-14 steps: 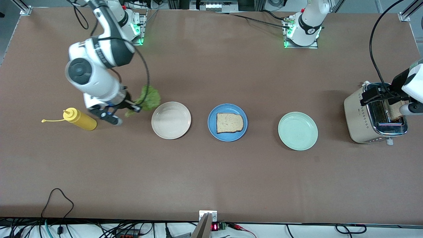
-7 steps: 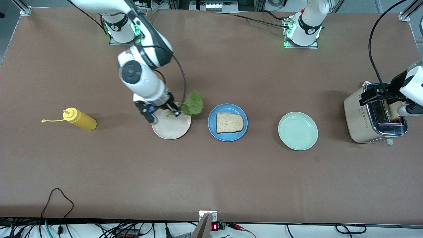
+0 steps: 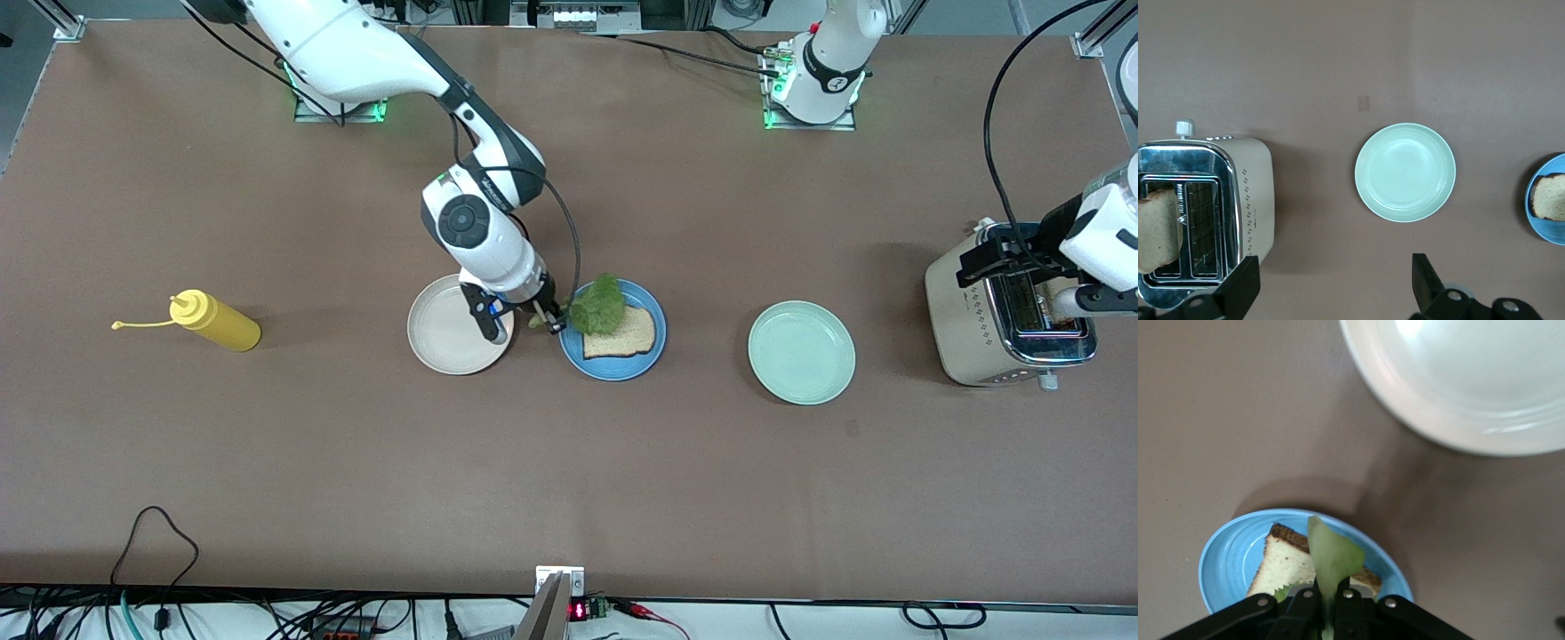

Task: Make sandwich in blue plate with both arms
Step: 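Carry the lettuce leaf with the right gripper onto the toast, then release the lettuce and move the right gripper to the yellow bottle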

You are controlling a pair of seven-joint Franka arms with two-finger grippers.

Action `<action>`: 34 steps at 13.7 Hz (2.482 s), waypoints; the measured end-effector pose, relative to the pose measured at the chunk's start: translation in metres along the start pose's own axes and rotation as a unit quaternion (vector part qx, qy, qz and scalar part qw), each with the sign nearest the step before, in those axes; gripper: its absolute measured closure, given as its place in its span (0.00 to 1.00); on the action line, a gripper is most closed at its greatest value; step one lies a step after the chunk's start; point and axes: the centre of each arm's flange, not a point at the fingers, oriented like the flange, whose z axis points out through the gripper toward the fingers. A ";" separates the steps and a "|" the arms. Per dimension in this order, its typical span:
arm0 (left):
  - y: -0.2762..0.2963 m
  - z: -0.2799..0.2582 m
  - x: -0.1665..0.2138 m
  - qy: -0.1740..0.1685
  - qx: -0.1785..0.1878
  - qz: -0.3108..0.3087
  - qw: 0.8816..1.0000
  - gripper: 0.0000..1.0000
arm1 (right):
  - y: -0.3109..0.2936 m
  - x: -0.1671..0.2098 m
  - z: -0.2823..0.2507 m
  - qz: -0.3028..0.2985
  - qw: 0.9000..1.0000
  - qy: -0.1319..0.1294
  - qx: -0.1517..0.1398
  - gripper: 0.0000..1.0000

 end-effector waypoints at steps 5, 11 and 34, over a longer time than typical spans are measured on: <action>-0.001 -0.012 -0.008 -0.005 0.000 0.000 1.000 0.00 | -0.003 -0.021 0.031 0.025 1.000 -0.009 0.017 0.81; 0.001 -0.016 -0.008 -0.002 0.000 0.001 1.000 0.00 | -0.006 -0.029 0.030 0.023 0.999 -0.011 0.021 0.16; 0.015 -0.017 -0.008 -0.002 -0.001 0.013 1.000 0.00 | 0.181 0.405 -0.360 -0.500 0.858 -0.016 -0.119 0.00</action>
